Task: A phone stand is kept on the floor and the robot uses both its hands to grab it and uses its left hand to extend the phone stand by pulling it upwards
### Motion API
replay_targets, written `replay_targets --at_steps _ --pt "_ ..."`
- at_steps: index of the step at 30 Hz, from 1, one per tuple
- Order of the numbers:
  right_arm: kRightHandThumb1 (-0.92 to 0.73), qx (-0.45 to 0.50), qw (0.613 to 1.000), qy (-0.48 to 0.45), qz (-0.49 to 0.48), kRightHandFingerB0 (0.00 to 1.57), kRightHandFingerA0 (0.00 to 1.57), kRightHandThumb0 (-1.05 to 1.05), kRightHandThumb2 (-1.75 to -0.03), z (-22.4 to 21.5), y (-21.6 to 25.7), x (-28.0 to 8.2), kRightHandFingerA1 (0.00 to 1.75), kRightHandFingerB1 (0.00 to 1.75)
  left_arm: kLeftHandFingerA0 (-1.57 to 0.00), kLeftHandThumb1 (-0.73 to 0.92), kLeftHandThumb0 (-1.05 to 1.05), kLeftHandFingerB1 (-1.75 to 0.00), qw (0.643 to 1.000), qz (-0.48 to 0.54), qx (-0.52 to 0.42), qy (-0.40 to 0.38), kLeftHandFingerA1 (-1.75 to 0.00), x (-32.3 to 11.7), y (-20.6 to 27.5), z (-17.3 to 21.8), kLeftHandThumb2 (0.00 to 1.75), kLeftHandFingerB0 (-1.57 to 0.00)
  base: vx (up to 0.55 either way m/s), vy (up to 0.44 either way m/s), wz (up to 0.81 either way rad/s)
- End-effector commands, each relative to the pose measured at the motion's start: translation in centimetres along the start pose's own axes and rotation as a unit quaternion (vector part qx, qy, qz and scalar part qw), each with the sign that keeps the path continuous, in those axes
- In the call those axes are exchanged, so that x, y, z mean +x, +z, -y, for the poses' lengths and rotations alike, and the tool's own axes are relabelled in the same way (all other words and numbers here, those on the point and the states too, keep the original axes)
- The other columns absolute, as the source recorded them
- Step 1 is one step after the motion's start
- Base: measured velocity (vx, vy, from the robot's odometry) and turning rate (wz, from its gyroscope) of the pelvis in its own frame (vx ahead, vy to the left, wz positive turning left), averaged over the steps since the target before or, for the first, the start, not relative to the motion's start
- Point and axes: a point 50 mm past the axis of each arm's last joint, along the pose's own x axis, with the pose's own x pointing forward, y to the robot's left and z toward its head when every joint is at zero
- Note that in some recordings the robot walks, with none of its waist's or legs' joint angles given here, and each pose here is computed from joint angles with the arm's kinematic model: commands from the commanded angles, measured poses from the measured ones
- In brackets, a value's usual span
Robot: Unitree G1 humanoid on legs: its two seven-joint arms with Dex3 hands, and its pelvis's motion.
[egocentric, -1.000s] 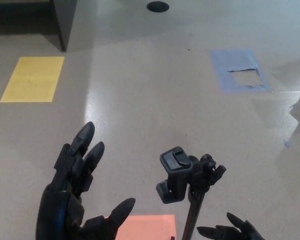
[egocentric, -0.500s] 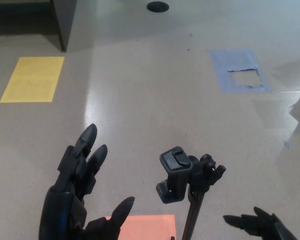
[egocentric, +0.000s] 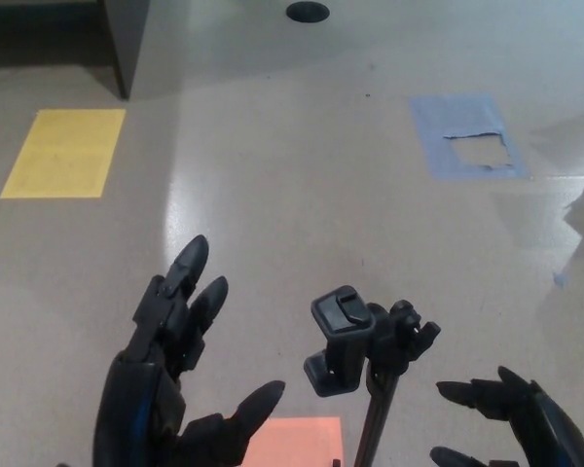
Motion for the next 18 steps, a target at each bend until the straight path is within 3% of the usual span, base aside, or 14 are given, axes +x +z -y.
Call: replay_targets --at_steps 1,5,6,9,10,14,15,16,17,18 --pt "-0.43 0.016 1.0 0.001 -0.018 0.0 0.0 -1.05 -0.96 -0.4 0.4 0.9 0.42 0.31 0.0 0.45 -0.83 -0.06 1.0 -0.001 0.006 -0.02 0.0 1.9 0.6 1.9 0.88 0.0 0.0 0.0 0.0" --pt "-0.43 0.016 1.0 0.001 -0.019 0.0 0.0 -1.05 -0.96 -0.4 0.4 0.9 0.42 0.31 0.0 0.45 -0.83 -0.06 1.0 -0.003 0.007 -0.019 0.0 2.0 0.6 1.9 0.88 0.0 0.0 0.0 0.0" --pt "-0.52 0.018 1.0 0.004 -0.016 0.0 0.0 -1.05 -0.64 -1.0 0.6 1.0 0.25 0.0 0.0 0.47 -0.86 -0.01 0.999 0.003 0.007 -0.034 0.0 2.9 1.0 2.8 0.9 0.0 0.0 0.0 0.0" --pt "-0.52 0.019 1.0 0.006 -0.014 0.0 0.0 -1.05 -0.64 -1.3 0.7 1.1 0.25 0.0 0.0 0.47 -0.86 -0.01 0.999 0.004 0.009 -0.04 0.0 3.3 1.2 3.3 0.9 0.0 0.0 0.0 0.0" --pt "-0.43 0.016 1.0 0.007 -0.011 0.0 0.0 -1.05 -0.95 -1.6 0.9 1.2 0.37 0.26 0.0 0.58 -0.95 0.0 0.998 -0.001 0.0 -0.07 0.0 4.1 1.4 4.2 0.59 0.0 0.0 0.0 0.0" --pt "-0.43 0.018 1.0 0.011 -0.01 0.0 0.0 -1.05 -0.94 -1.9 1.0 1.2 0.36 0.25 0.0 0.58 -0.98 0.0 0.994 -0.02 -0.015 -0.105 0.0 4.6 1.6 5.1 0.6 0.0 0.0 0.0 0.0" --pt "-0.52 0.015 1.0 0.014 -0.012 0.0 0.0 -1.05 -0.65 -2.1 1.1 1.2 0.19 0.0 0.0 0.61 -0.99 0.0 0.991 -0.039 -0.022 -0.126 0.0 4.3 1.7 5.7 0.59 0.0 0.0 0.0 0.0" --pt "-0.43 0.008 1.0 0.015 -0.01 0.0 0.0 -1.05 -0.94 -2.2 1.1 1.2 0.36 0.26 0.0 0.61 -1.0 0.0 0.989 -0.045 -0.031 -0.136 0.0 4.2 1.8 6.0 0.6 0.0 0.0 0.0 0.0" --pt "-0.43 0.004 1.0 0.015 -0.009 0.0 0.0 -1.05 -0.94 -2.2 1.1 1.2 0.36 0.26 0.0 0.61 -1.0 0.0 0.989 -0.046 -0.034 -0.14 0.0 4.1 1.8 6.1 0.6 0.0 0.0 0.0 0.0" --pt "-0.54 0.0 1.0 0.014 -0.008 0.0 0.0 -1.05 -0.66 -2.3 1.1 1.3 0.19 0.0 0.0 0.51 -0.99 -0.02 0.986 -0.05 -0.047 -0.155 0.0 4.0 1.8 6.5 0.92 0.0 0.0 0.0 0.0"
